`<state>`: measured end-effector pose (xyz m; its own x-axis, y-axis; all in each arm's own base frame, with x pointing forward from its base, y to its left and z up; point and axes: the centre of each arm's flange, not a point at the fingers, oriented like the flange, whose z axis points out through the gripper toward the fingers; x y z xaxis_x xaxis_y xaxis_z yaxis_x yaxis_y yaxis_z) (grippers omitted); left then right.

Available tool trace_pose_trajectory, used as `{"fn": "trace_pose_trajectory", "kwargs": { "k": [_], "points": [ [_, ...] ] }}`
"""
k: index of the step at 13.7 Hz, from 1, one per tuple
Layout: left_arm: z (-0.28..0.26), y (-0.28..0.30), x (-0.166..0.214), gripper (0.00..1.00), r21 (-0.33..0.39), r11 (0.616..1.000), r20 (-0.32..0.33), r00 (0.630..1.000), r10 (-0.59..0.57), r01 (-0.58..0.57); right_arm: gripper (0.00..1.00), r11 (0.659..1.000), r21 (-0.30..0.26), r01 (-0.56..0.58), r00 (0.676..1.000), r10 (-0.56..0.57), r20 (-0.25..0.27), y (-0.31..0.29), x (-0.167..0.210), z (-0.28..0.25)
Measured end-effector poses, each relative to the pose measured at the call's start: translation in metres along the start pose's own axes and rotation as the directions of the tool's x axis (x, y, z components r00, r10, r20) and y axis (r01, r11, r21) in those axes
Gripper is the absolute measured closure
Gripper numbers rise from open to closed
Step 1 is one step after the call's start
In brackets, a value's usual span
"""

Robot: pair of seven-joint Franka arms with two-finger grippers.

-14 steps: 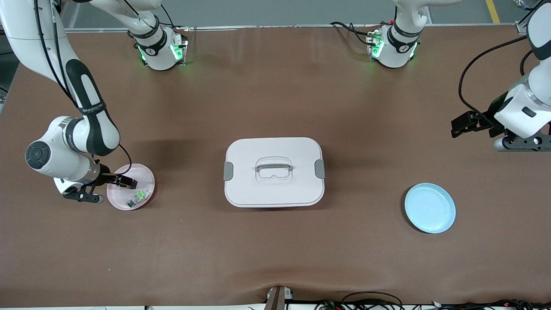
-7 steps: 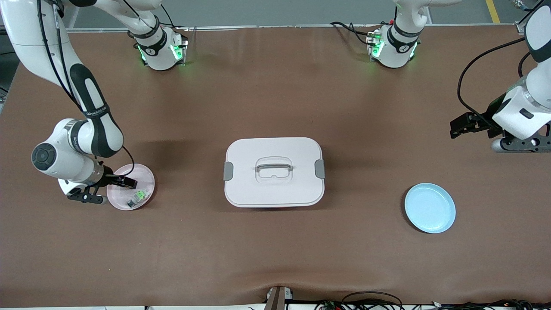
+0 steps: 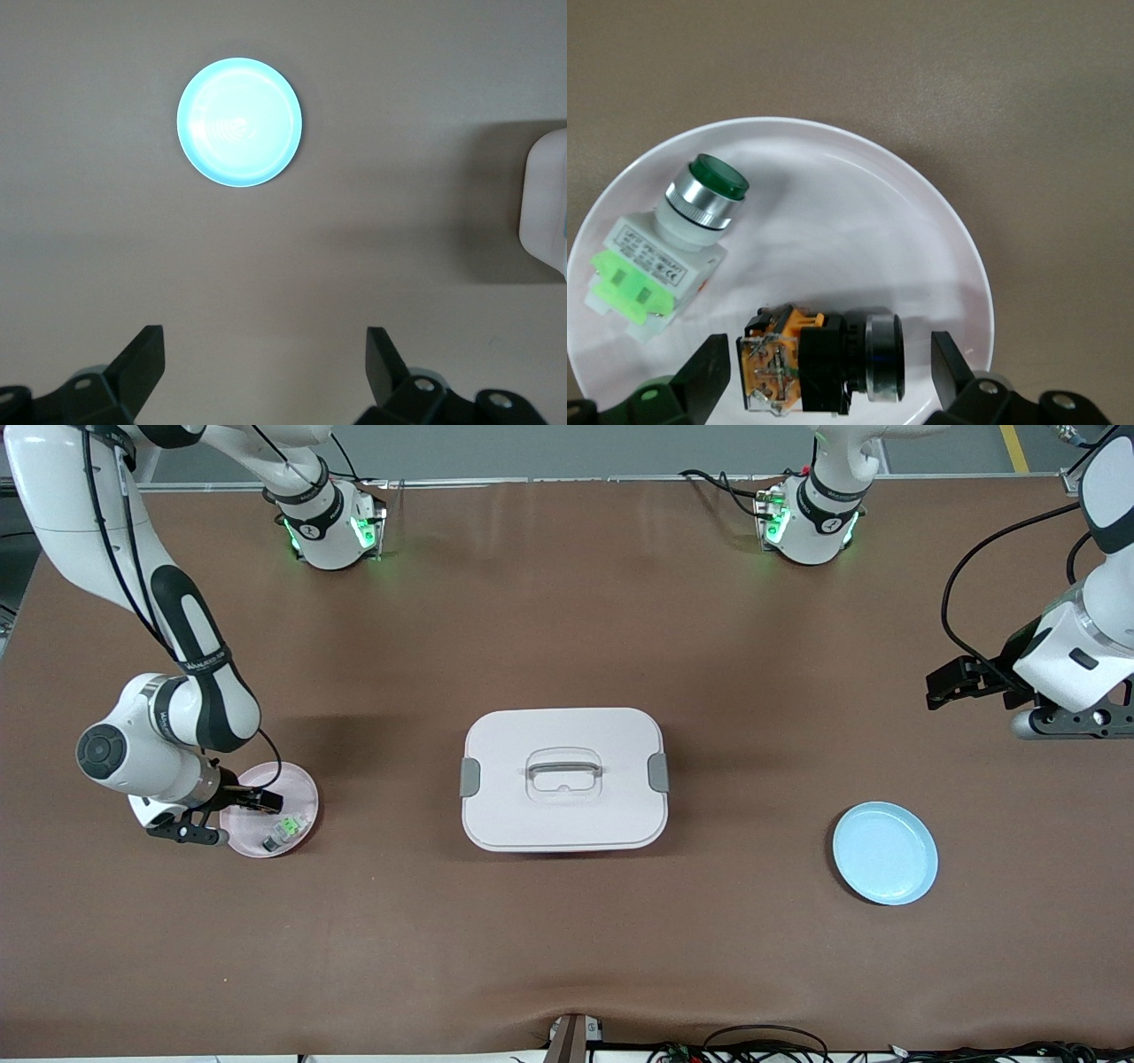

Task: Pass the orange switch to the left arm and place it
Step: 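Grasp the black-and-orange switch on the white plate with the right gripper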

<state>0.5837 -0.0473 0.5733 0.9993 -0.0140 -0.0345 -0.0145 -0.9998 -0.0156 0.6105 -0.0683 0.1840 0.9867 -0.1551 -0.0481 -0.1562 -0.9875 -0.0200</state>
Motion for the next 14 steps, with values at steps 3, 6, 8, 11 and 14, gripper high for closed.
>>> {"fn": "trace_pose_trajectory", "kwargs": {
  "k": [3, 6, 8, 11, 14],
  "points": [
    [0.0, 0.0, 0.0, 0.0, 0.0, 1.0, 0.0, 1.0, 0.0, 0.0, 0.0, 1.0, 0.0, 0.002, 1.0, -0.002, 0.0, 0.0, 0.0, 0.0],
    [0.0, 0.0, 0.0, 0.0, 0.0, 1.0, 0.0, 1.0, 0.0, 0.0, 0.28, 1.0, 0.001, 0.015, 1.0, -0.015, 0.003, -0.004, -0.001, 0.001],
    [0.0, 0.0, 0.0, 0.0, 0.0, 1.0, 0.0, 1.0, 0.0, 0.0, 0.28, 1.0, 0.002, 0.019, 1.0, -0.019, 0.003, -0.007, -0.001, 0.001],
    [0.0, 0.0, 0.0, 0.0, 0.0, 1.0, -0.001, 1.0, 0.0, 0.0, 0.28, 1.0, 0.018, 0.004, 0.999, -0.005, 0.033, -0.009, -0.003, 0.0],
    [0.0, 0.0, 0.0, 0.0, 0.0, 1.0, -0.001, 1.0, 0.0, 0.0, 0.28, 0.993, 0.095, -0.067, 0.989, 0.053, 0.138, -0.017, 0.0, -0.019]
  ]
}}
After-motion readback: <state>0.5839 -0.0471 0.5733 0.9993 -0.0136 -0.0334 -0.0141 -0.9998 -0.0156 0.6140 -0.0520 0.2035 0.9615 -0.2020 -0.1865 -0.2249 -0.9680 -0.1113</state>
